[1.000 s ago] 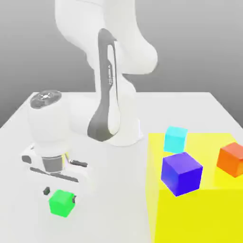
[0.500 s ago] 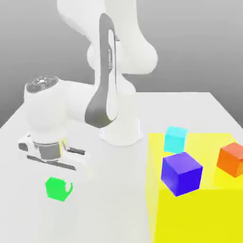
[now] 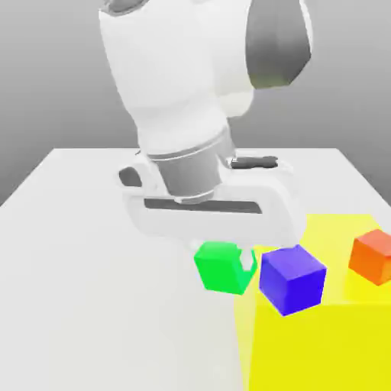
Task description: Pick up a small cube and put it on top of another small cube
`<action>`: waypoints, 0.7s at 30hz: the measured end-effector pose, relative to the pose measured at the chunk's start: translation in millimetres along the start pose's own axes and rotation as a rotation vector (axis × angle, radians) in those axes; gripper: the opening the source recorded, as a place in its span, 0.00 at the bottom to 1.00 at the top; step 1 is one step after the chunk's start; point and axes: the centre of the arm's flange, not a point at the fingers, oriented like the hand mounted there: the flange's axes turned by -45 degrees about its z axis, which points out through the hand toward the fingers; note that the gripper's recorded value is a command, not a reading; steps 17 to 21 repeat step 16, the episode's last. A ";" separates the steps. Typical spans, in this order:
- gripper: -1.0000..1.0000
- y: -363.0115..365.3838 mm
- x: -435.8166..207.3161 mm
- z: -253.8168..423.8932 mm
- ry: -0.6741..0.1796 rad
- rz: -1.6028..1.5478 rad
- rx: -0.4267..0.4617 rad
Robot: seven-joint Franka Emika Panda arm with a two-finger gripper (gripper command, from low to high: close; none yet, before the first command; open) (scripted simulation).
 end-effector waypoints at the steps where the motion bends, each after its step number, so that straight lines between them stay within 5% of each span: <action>1: 0.00 -22.7 -15.8 -0.1 0.003 -0.032 -0.026; 8: 0.00 -137.6 -132.0 0.2 0.111 -0.205 -0.211; 12: 0.00 -133.4 -130.8 44.8 0.142 -0.201 -0.234; 13: 1.00 -131.0 -129.7 54.4 0.142 -0.201 -0.235; 21: 1.00 -131.1 -129.9 54.5 0.142 -0.201 -0.235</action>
